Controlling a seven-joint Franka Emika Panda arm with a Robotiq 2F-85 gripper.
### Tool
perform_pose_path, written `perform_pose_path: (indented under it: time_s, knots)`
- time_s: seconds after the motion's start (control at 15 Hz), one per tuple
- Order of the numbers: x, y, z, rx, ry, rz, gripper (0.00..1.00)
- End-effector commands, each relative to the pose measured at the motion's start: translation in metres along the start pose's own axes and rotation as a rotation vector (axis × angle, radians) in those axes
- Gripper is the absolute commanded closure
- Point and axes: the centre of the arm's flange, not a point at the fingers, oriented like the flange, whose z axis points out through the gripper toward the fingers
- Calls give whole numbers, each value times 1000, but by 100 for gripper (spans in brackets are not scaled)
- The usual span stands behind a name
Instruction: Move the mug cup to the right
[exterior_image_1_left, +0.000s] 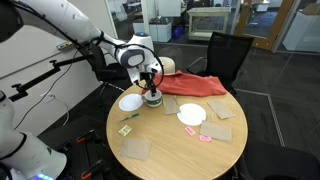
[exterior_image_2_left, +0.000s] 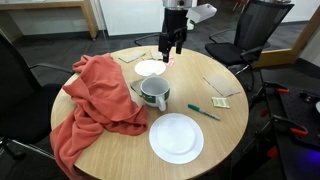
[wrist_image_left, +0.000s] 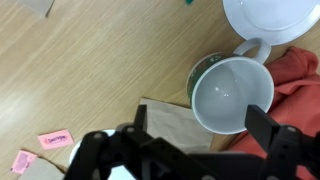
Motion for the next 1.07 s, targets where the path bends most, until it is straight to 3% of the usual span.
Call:
perform_pose_path:
  time_s: [0.0,0.8,1.0]
  knots:
    - [23,-10,22,-18,18,18,0]
    - [40,-25,85,-56,-25,7,0]
    - [32,-19,86,-35,-48,-17,0]
